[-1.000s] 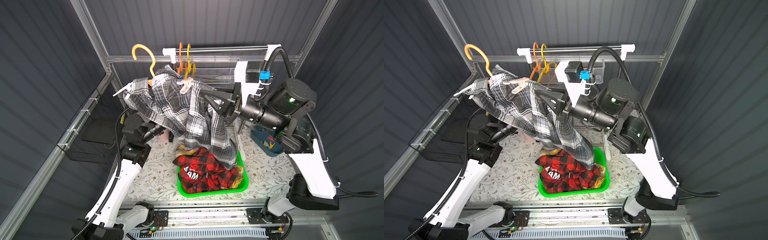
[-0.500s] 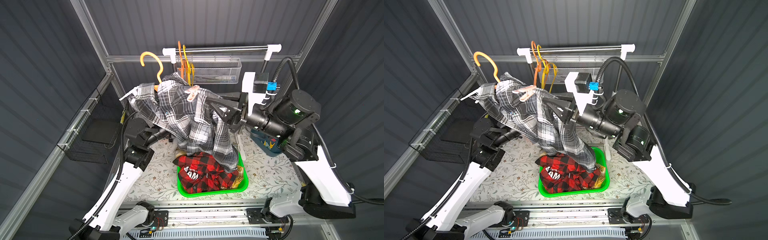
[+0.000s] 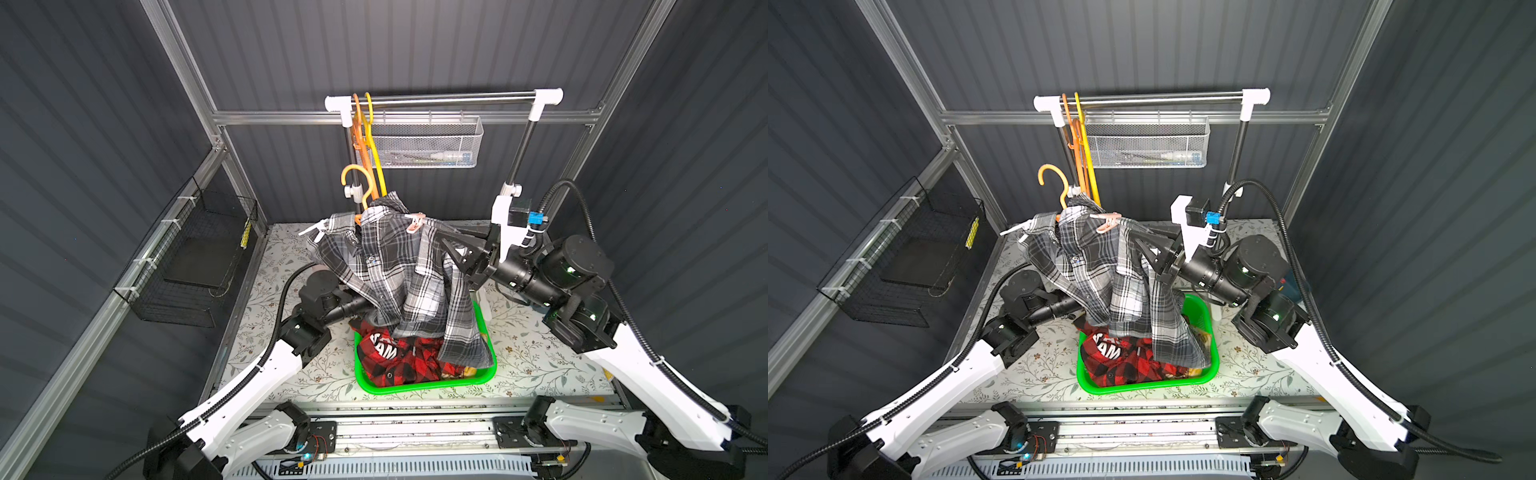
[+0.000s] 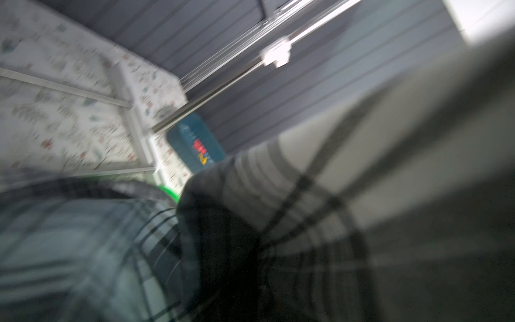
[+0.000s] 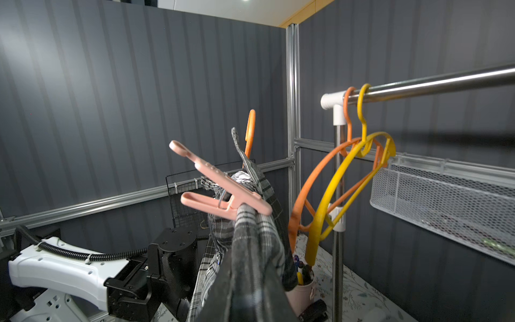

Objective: Remove the clothespins securing long-sleeve shirts to the hanger
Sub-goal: Place the long-sleeve shirt at the bin.

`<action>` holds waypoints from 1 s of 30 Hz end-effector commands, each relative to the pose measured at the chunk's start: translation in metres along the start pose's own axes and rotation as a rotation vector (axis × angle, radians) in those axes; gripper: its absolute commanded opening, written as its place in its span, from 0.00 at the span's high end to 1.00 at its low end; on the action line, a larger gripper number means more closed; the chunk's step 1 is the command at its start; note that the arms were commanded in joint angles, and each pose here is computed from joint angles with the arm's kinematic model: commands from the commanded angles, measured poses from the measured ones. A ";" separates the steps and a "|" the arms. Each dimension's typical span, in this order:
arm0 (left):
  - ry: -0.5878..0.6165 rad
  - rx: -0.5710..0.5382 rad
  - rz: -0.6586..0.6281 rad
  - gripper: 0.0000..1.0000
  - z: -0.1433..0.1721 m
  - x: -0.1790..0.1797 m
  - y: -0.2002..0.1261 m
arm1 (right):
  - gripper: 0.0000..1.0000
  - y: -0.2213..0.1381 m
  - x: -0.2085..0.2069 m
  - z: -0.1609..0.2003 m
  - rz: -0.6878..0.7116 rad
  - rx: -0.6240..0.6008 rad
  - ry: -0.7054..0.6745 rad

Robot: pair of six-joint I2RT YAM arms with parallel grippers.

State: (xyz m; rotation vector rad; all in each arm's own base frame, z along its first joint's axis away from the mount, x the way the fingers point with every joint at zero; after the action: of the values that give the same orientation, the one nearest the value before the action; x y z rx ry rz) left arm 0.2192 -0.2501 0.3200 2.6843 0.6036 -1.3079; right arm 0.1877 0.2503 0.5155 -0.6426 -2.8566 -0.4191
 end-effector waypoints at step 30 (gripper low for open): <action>0.026 0.211 -0.451 0.27 0.090 0.110 -0.037 | 1.00 -0.030 -0.115 0.198 0.189 0.316 0.174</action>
State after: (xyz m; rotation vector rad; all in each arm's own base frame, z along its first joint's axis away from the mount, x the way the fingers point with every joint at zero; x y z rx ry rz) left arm 0.1966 -0.2057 0.1550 2.7250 1.2281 -1.6958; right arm 0.2496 0.2414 0.3197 -0.7423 -2.6221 -0.0812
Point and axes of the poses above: each gripper's point midway between its finger pads, its own y axis out along the fingers, its own x axis along the line the jaws close on, z = x × y, the point moved 4 cm from there along -y, back along the fingers, and after that the axes turned 10 degrees about y, right-handed, at the moved point
